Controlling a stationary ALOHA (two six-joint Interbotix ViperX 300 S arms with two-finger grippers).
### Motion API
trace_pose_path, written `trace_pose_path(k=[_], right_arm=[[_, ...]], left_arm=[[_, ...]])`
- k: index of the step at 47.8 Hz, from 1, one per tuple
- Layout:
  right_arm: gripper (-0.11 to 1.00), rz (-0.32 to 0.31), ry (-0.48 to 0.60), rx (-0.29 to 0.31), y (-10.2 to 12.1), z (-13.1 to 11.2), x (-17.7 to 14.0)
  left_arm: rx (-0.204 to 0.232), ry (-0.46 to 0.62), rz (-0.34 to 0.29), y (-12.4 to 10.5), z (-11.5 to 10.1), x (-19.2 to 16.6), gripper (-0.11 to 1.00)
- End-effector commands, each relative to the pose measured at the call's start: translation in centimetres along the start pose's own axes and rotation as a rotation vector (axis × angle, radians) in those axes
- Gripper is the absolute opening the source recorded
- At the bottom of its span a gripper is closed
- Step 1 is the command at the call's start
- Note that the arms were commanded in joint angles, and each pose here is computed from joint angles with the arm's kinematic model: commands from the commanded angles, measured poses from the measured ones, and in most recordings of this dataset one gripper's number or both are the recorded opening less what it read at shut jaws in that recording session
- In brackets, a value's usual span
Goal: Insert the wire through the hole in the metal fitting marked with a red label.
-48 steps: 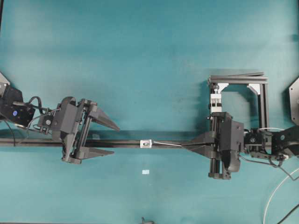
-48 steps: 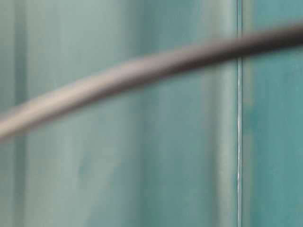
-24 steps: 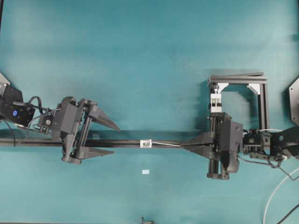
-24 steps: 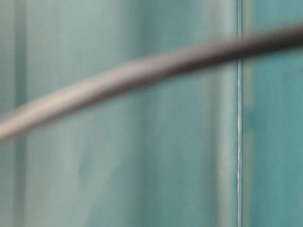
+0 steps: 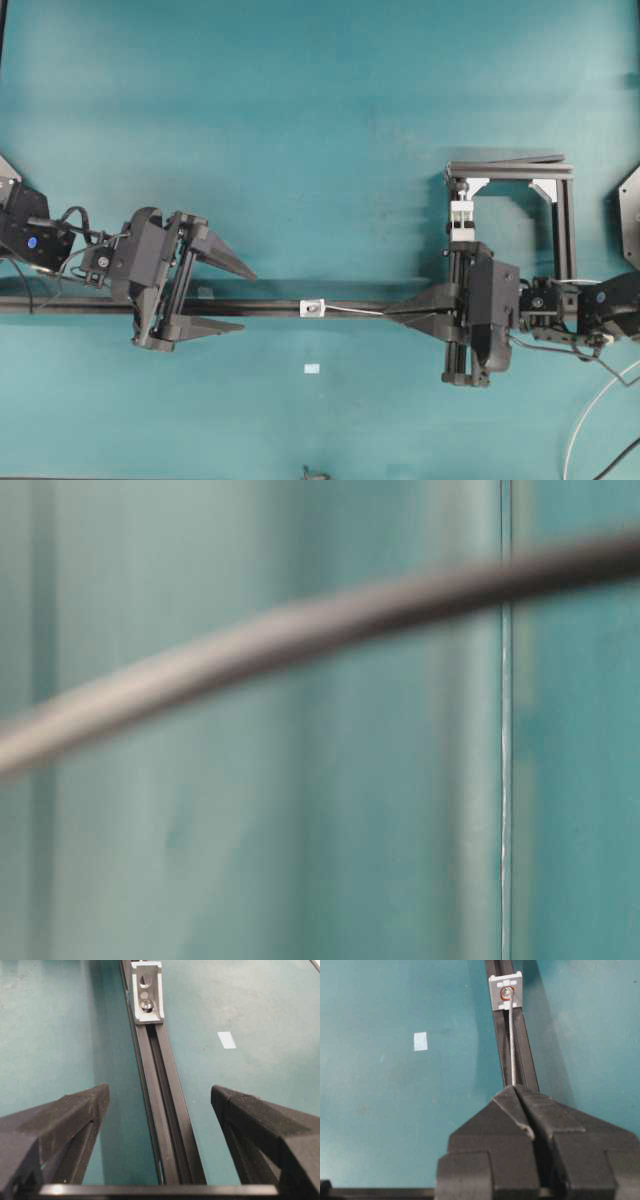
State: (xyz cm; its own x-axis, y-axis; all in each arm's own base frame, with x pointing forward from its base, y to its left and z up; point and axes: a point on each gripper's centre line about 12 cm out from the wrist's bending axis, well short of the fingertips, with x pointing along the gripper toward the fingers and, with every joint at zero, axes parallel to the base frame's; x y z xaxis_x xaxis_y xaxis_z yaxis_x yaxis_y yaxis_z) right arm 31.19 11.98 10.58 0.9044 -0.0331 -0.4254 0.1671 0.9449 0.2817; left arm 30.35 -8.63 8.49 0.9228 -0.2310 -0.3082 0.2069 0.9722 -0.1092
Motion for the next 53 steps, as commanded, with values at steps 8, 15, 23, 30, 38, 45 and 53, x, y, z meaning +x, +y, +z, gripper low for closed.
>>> trace_pose_path(k=[8, 15, 23, 30, 38, 45, 53], right_arm=[[-0.01, 0.018, -0.028, 0.007, 0.77, 0.77, 0.15], [-0.01, 0.016, -0.021, 0.003, 0.81, 0.54, 0.39], [-0.01, 0.015, -0.018, 0.003, 0.89, 0.45, 0.57], [-0.01, 0.014, -0.016, 0.001, 0.81, 0.37, 0.53], [-0.01, 0.011, -0.011, -0.002, 0.65, 0.22, 0.45], [-0.01, 0.011, -0.012, -0.001, 0.69, 0.25, 0.47], [-0.01, 0.012, -0.018, -0.002, 0.75, 0.34, 0.53]], left_arm=[[0.002, -0.028, -0.002, 0.00, 0.65, 0.04, 0.65], [0.003, -0.026, -0.001, 0.04, 0.61, 0.00, 0.65], [0.003, -0.026, -0.001, 0.04, 0.64, 0.04, 0.64], [0.002, -0.029, 0.000, 0.07, 0.70, 0.08, 0.65], [0.002, -0.031, 0.000, 0.06, 0.78, 0.15, 0.64], [0.002, -0.032, -0.001, 0.05, 0.82, 0.19, 0.64], [0.002, -0.035, -0.001, 0.05, 0.89, 0.18, 0.65]])
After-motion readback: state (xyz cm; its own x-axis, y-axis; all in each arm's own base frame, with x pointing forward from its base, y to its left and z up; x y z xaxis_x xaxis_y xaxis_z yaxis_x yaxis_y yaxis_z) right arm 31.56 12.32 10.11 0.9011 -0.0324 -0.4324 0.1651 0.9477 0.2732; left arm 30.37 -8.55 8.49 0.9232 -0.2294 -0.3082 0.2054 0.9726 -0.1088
